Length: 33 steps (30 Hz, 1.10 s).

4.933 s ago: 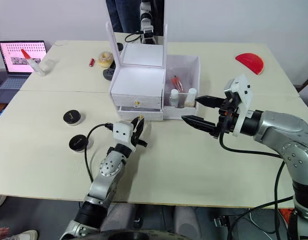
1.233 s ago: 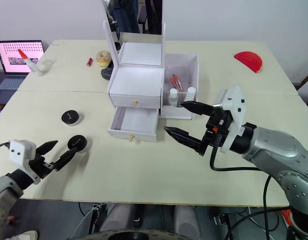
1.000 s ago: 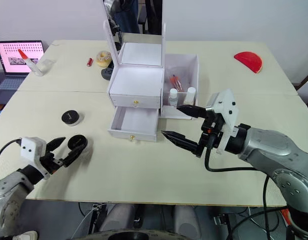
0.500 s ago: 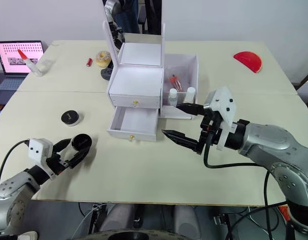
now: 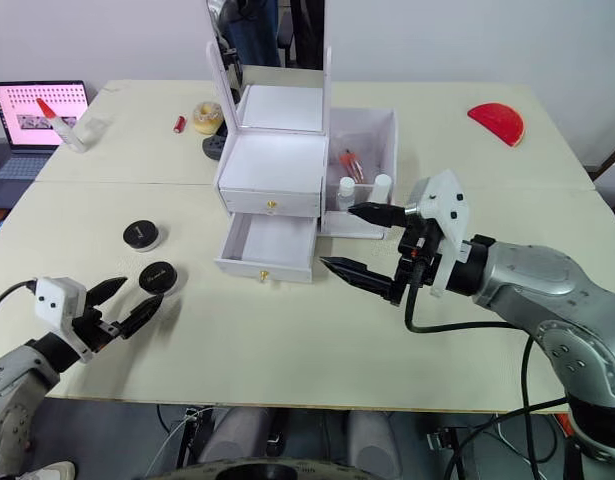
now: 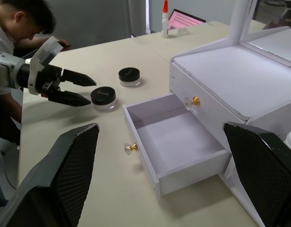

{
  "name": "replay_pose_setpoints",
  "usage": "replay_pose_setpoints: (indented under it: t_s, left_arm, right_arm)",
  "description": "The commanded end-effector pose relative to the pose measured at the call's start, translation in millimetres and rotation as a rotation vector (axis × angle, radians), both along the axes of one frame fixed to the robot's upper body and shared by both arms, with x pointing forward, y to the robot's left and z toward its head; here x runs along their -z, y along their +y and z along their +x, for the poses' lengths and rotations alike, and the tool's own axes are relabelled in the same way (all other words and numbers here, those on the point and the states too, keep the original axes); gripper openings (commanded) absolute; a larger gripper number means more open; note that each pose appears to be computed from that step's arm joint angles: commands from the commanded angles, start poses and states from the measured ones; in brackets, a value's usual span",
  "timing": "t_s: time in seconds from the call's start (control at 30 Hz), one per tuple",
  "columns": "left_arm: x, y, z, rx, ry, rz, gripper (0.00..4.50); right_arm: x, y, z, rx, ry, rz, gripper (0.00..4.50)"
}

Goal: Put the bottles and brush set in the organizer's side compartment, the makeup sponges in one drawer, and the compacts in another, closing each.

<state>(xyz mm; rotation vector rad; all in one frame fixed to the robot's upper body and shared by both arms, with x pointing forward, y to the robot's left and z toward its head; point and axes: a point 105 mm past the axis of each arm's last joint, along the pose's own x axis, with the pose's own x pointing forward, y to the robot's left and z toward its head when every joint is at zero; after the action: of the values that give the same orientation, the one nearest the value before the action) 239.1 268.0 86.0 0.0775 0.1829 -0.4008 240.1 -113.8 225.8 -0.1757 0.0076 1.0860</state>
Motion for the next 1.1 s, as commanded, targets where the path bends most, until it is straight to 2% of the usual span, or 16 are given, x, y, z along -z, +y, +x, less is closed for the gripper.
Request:
replay_pose_setpoints:
  t_s: [0.03, 0.2, 0.43, 0.83, 1.1]
  left_arm:
    - [-7.1, -4.8, 3.7, 0.030, -0.031, 0.030, 4.46]
    - [-0.8, -0.7, 14.2, 0.018, -0.024, 0.078, 4.46]
    - [-4.3, -10.8, 26.3, 0.049, -0.047, 0.071, 4.46]
    - [-4.7, -12.5, 28.8, 0.062, -0.009, 0.062, 4.46]
    - [-15.3, -6.3, 32.8, 0.035, 0.055, 0.120, 4.46]
  right_arm:
    - [-9.1, 1.7, -1.2, -0.010, -0.048, 0.010, 4.50]
    - [-9.1, 1.8, -1.8, -0.007, -0.048, 0.010, 4.50]
    - [-8.0, 0.7, -3.2, 0.006, -0.041, 0.009, 4.50]
    - [-10.0, 0.5, -4.4, 0.021, -0.044, 0.017, 4.50]
    - [-8.9, 3.5, -5.5, 0.019, -0.036, 0.029, 4.50]
